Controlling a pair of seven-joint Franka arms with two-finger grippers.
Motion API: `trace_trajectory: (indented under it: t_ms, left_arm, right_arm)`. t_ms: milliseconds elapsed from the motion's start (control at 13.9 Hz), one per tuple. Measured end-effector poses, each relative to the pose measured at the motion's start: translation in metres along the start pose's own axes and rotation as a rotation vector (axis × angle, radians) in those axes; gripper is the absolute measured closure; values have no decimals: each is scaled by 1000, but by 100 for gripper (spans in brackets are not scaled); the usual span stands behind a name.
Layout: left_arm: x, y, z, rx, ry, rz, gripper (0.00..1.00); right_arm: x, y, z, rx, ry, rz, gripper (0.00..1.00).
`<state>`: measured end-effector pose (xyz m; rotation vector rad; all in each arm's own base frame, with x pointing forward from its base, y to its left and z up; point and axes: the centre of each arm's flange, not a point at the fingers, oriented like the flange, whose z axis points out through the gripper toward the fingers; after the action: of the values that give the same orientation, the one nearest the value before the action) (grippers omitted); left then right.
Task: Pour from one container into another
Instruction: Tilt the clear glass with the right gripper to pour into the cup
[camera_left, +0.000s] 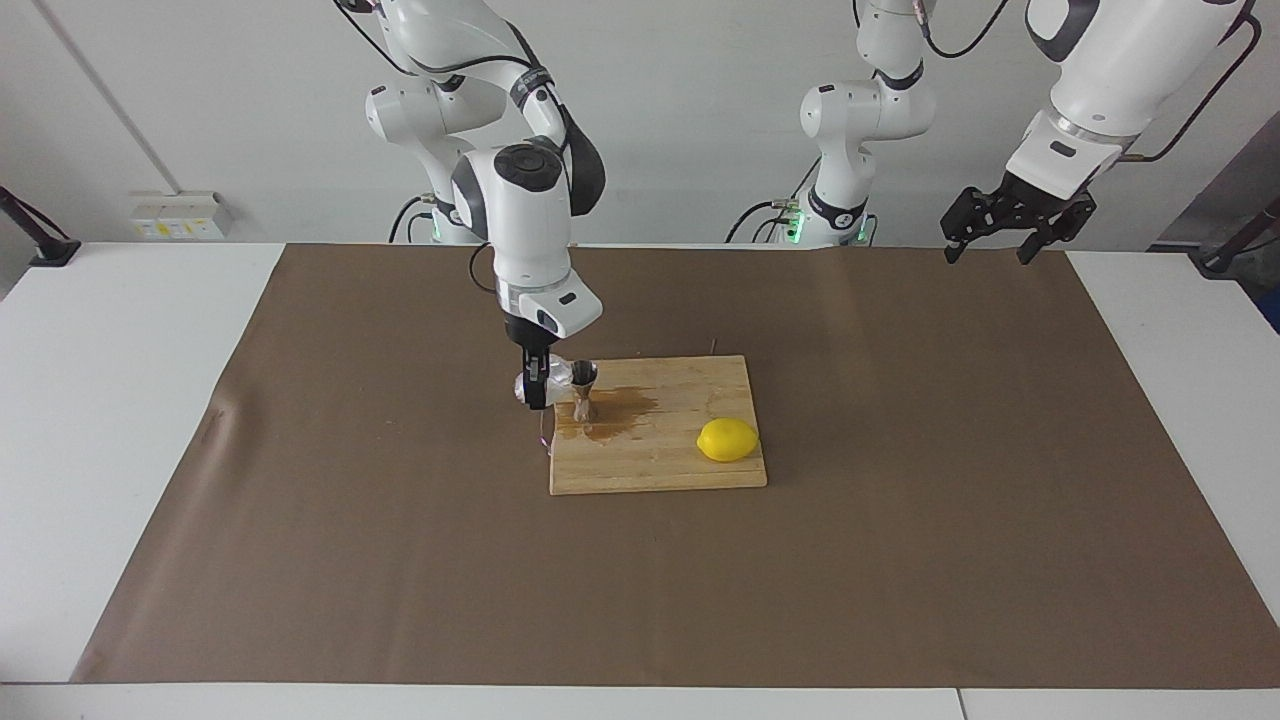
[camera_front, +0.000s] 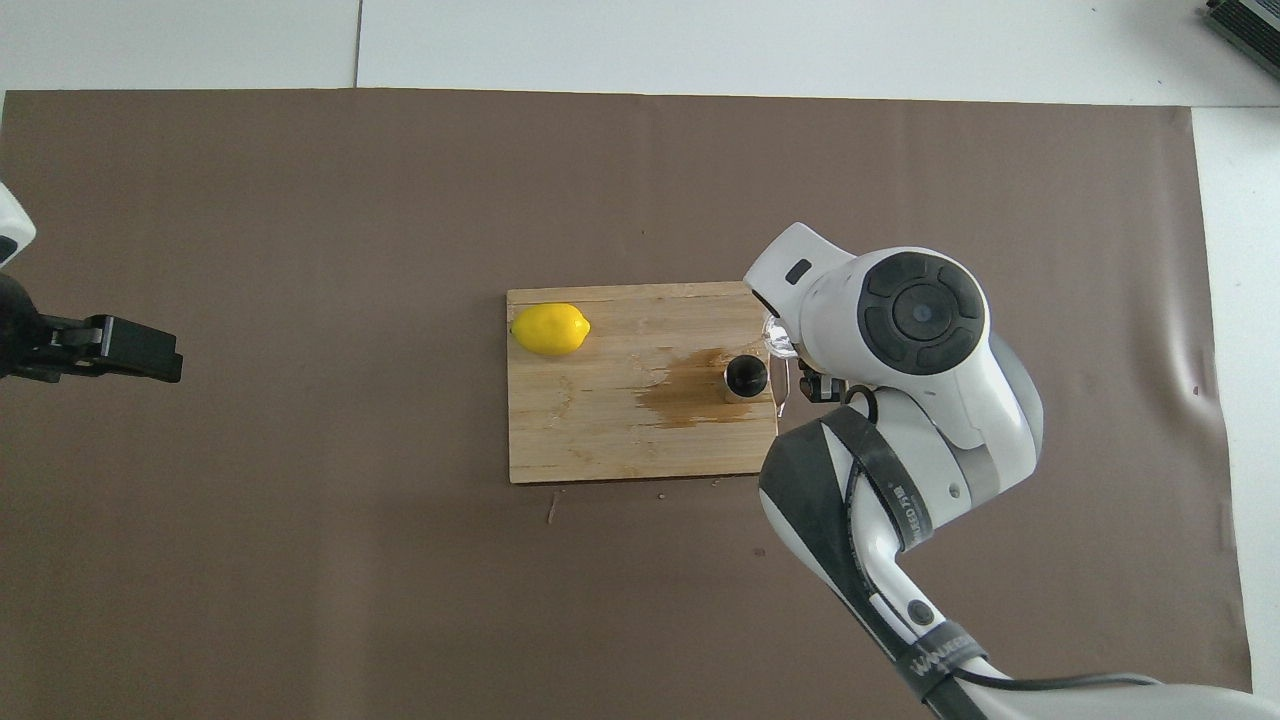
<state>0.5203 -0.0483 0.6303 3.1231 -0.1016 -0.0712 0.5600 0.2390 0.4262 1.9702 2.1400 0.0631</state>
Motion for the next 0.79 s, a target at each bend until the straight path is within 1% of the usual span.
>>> trace_trajectory:
  t_ms: [215,431,790]
  left_arm:
    - [0,0,0,0,0,0,0]
    - [0,0,0,0,0,0,0]
    - [0,0,0,0,0,0,0]
  right_arm:
    - [14,-11,1,-26,-65,-87,50]
    - [17,-21,3,-40,-114,-142,50]
    - [20,-36,3,-56,-164,-201,50]
